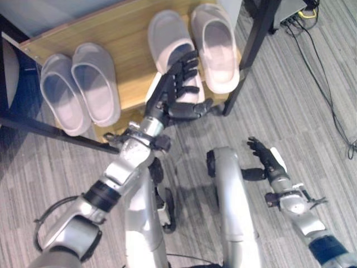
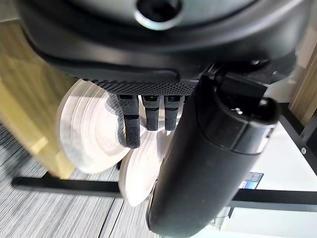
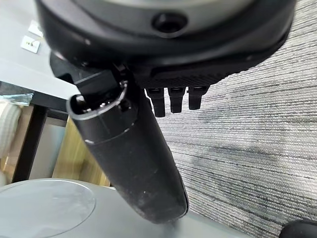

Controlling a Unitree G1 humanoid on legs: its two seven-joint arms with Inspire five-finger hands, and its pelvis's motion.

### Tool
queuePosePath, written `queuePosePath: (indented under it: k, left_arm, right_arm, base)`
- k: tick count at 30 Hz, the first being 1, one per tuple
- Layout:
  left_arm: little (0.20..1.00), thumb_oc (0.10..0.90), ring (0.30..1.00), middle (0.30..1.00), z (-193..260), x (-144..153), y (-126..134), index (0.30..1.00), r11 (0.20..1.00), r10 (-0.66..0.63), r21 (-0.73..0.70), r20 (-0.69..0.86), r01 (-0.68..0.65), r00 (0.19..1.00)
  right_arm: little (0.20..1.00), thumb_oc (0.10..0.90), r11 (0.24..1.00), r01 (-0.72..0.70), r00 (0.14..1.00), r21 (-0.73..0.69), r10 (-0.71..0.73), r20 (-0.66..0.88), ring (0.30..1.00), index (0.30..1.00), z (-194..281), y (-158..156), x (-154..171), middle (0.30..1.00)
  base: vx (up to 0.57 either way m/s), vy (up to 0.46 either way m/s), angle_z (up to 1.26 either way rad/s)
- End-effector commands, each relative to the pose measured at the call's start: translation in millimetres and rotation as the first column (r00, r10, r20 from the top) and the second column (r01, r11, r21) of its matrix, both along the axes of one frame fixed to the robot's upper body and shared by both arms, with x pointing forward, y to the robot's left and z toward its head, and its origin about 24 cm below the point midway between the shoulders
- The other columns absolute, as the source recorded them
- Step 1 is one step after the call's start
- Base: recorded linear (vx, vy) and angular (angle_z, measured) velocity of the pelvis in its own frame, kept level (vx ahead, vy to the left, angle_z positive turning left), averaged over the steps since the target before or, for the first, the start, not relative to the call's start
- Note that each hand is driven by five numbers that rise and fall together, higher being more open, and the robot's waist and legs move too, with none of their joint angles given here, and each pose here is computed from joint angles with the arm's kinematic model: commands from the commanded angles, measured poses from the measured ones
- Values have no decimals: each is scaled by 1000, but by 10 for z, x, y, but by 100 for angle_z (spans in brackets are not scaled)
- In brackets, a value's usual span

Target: Arrange the slippers neatly on the shoe rack.

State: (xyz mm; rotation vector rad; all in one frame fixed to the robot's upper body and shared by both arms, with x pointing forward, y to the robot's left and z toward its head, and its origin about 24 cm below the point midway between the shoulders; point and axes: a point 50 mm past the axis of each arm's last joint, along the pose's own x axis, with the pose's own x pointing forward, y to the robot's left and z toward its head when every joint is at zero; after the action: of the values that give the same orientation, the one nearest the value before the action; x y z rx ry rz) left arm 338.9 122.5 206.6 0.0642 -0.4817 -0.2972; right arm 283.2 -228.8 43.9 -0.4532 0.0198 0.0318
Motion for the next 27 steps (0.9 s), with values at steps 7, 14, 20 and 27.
queuePosePath:
  k: [7,14,20,27]
  left_arm:
    - [900,800,900,900,724,-33,-298,900,992,-24,-110,289,58,957]
    - [900,800,900,900,895,19,-396,900,992,0,-118,323,40,946]
    - [900,800,900,900,1004,-106,-381,900,983,-25,-160,381,92,924]
    - [900,800,900,900,1142,-345,-364,900,960,-73,-205,472,190,879]
  right_arm:
    - [900,800,997,-65,967,46,51,251,900,900,554,165,254,900]
    - [900,800,995,-84,969,46,70,236,900,900,527,241,300,900]
    - [900,800,996,-79,970,34,69,232,900,900,506,230,272,900]
    - [900,800,997,-77,969,26,68,235,900,900,493,220,214,900]
  base:
    - [3,26,0]
    - [0,0,0]
    - [0,0,0]
    - [0,0,0]
